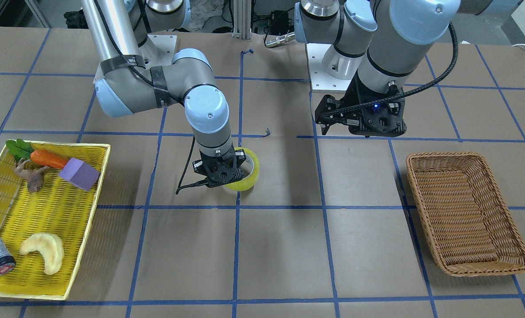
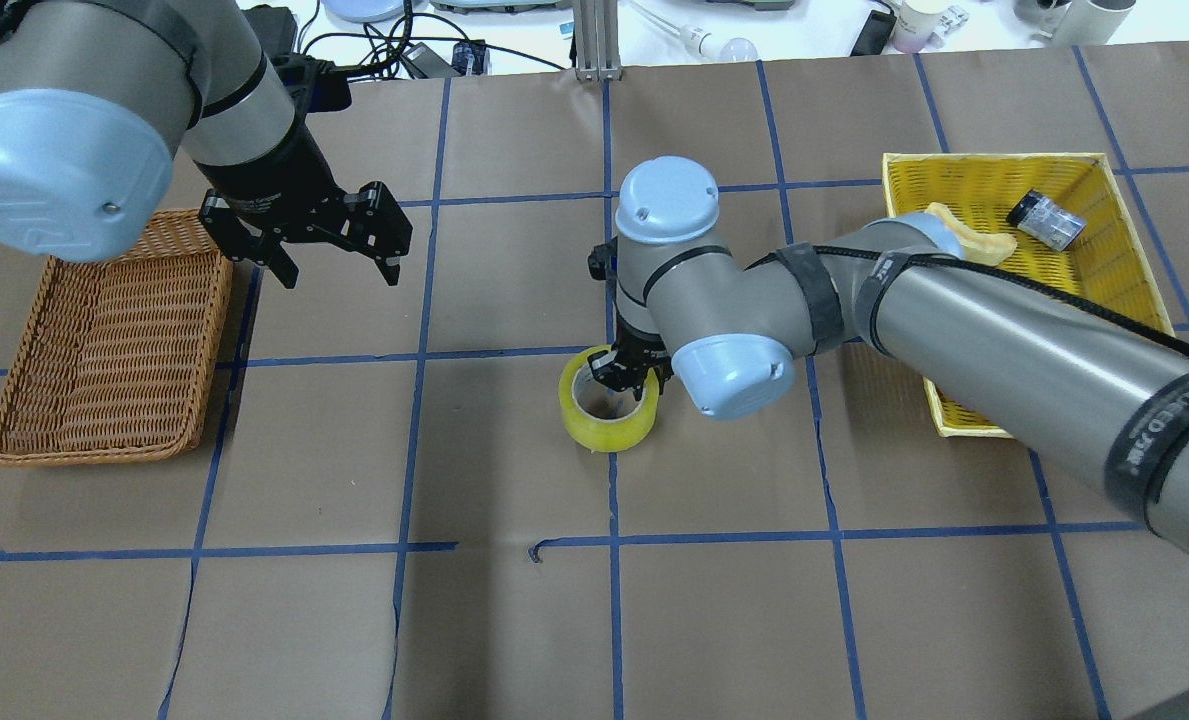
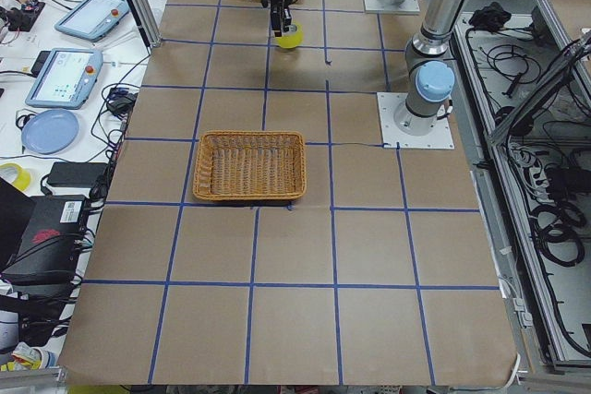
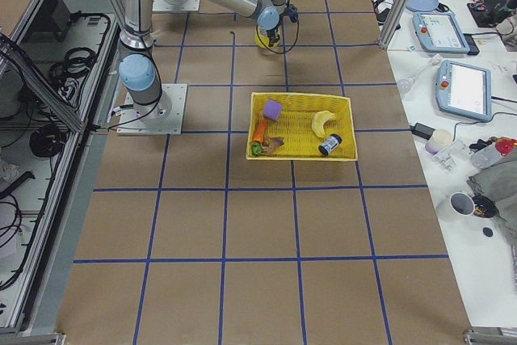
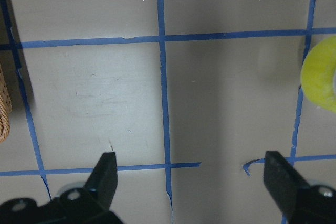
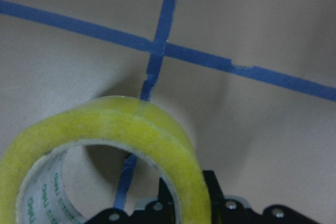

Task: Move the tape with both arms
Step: 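Carry the tape roll to the table center and set it down with the right gripper, then raise the open right gripper away while the left arm reaches toward the tape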

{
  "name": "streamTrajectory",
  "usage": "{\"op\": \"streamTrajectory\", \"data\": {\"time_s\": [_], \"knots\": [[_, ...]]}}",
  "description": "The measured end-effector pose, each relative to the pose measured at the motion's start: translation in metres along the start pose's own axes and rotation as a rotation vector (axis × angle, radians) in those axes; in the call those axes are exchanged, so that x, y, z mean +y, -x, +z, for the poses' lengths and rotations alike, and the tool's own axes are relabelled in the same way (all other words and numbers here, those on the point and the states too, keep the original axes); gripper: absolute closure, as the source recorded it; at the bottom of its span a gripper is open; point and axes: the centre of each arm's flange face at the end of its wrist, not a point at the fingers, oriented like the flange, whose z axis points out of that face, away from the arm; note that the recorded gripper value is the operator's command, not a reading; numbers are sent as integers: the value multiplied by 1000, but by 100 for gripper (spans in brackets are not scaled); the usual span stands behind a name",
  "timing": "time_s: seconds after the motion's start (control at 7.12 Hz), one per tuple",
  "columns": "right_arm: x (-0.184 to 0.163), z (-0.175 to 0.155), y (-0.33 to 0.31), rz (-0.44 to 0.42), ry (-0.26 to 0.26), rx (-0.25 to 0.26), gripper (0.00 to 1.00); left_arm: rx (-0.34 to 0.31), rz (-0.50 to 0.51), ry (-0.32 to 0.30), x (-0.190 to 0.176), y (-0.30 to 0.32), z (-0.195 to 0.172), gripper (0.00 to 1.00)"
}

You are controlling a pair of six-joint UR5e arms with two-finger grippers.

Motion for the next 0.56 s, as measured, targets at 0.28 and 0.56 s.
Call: {"op": "streamTrajectory", "data": {"time_s": [0.28, 0.56], "knots": [[6, 13, 11, -18, -26, 5, 0, 0, 1, 0, 0, 0, 1, 0], [-6, -4, 7, -9, -68, 14, 0, 2, -1, 2, -1, 1, 2, 0]]}}
